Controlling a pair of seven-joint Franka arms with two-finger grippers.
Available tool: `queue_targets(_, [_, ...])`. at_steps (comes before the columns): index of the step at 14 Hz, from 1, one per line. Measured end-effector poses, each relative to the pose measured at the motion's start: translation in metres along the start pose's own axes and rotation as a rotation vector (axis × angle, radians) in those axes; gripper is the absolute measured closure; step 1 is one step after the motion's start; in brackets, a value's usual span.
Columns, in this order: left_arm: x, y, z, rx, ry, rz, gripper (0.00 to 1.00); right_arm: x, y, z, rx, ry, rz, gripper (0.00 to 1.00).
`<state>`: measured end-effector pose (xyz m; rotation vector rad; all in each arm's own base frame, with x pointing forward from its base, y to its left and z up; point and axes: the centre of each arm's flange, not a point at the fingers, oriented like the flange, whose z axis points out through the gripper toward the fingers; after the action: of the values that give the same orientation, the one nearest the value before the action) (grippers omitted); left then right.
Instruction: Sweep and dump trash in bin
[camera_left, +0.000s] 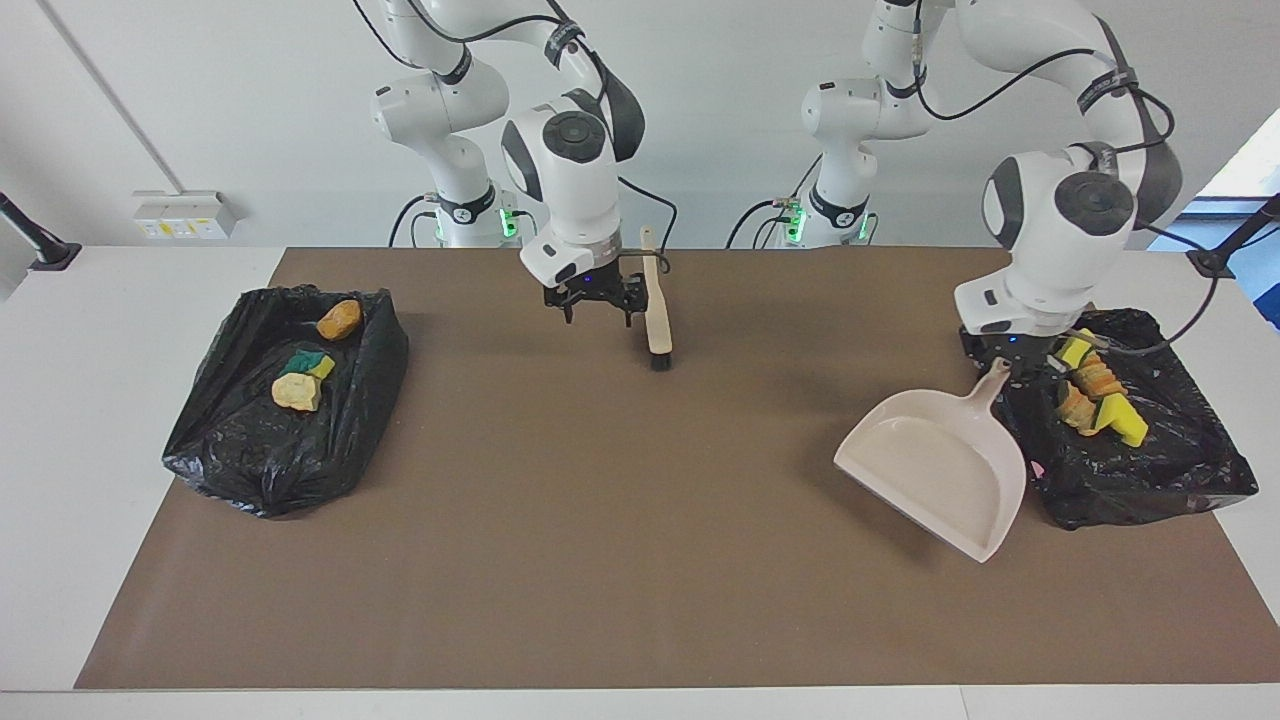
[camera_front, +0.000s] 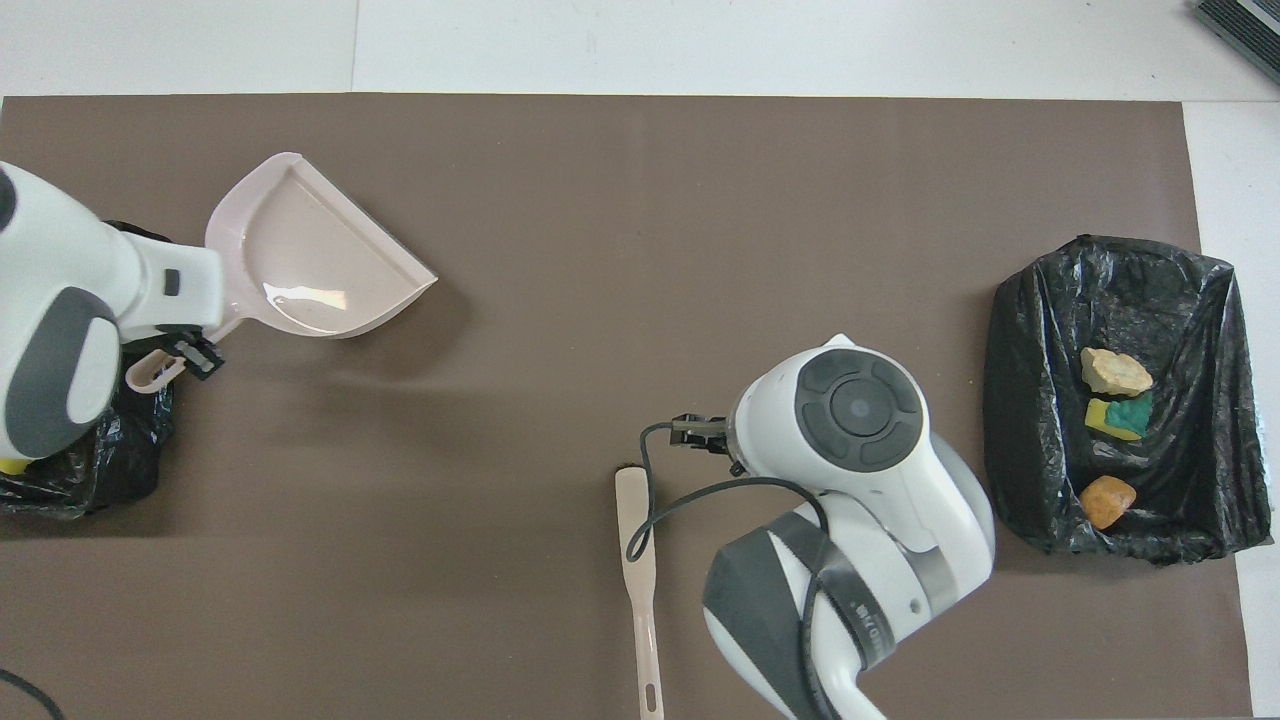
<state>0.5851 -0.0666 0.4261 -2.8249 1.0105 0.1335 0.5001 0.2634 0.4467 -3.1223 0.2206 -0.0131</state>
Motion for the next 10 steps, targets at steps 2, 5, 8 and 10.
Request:
queue_targets(2, [0.036, 0.049, 0.008, -0.021, 0.017, -0.148, 0.68, 0.019, 0.019, -0.028, -0.018, 0.020, -0.001, 0.00])
queue_targets(5, [0.082, 0.119, 0.007, -0.072, 0.070, -0.338, 0.68, 0.048, 0.061, -0.082, -0.019, 0.038, -0.015, 0.00])
queue_targets(8, [0.122, 0.168, -0.006, -0.115, 0.103, -0.461, 0.68, 0.062, 0.110, -0.130, -0.015, 0.072, -0.003, 0.00])
queue_targets(10, [0.146, 0.206, -0.010, -0.126, 0.108, -0.524, 0.68, 0.062, 0.131, -0.149, -0.014, 0.092, 0.025, 0.00])
